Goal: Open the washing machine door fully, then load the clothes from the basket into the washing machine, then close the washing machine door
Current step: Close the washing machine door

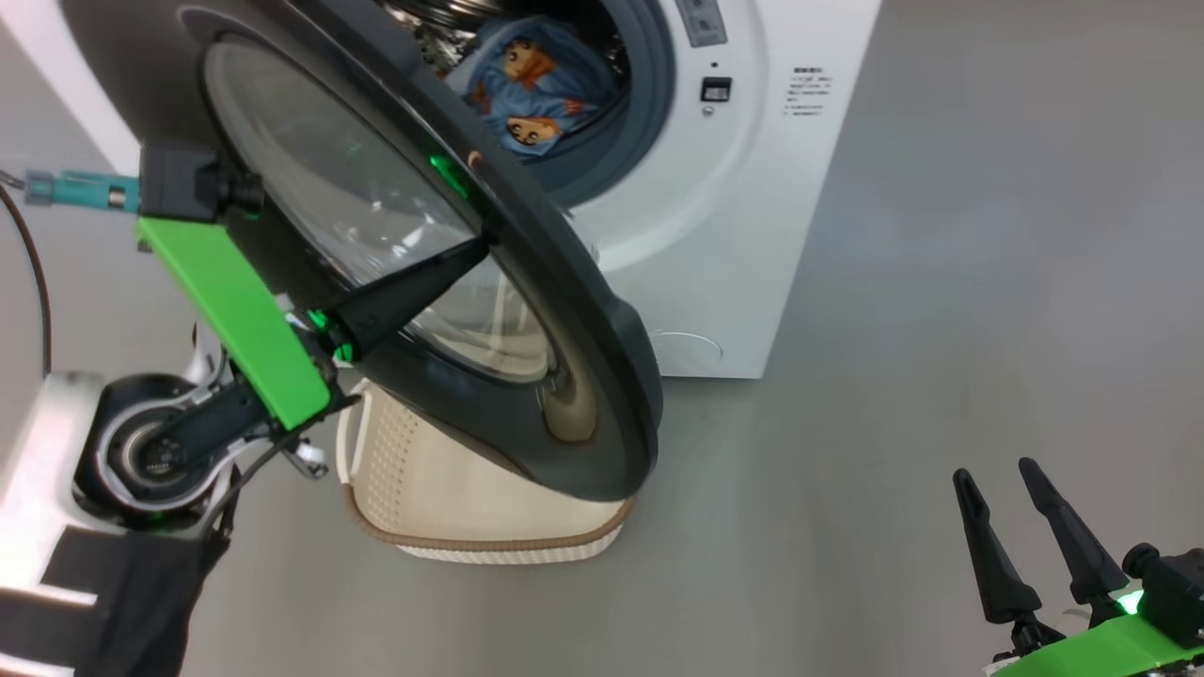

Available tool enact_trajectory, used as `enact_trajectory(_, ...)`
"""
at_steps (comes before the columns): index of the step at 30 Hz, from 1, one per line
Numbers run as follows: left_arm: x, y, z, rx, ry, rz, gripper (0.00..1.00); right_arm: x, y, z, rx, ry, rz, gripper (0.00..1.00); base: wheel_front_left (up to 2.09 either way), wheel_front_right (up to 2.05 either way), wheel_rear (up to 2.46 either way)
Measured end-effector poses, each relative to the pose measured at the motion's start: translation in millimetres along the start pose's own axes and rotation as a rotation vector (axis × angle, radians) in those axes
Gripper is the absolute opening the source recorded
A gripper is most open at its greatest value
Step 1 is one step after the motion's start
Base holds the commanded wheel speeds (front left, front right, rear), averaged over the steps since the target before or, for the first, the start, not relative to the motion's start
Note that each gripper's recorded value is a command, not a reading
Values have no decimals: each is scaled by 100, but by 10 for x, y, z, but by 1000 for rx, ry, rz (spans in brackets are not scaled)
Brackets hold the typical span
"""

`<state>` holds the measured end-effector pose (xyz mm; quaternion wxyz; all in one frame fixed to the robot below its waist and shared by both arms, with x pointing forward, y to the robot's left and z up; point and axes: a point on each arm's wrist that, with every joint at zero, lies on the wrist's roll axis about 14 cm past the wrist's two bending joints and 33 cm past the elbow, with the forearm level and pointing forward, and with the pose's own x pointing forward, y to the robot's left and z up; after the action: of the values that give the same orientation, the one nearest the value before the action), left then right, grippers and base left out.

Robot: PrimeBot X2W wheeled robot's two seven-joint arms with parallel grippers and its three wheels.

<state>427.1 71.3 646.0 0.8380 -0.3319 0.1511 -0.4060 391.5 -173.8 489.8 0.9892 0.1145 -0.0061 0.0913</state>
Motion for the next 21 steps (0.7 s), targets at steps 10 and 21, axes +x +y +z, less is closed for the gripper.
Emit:
enact_trajectory(10, 85, 103, -130, -1, 28, 21, 0, -38, -66, -16, 3, 4, -25, 100, 0, 0, 0)
enact_trajectory(21, -357, 553, -425, -23, -45, 216, 67, 35, 104, 2, 7, -3, 27, 100, 0, 0, 0)
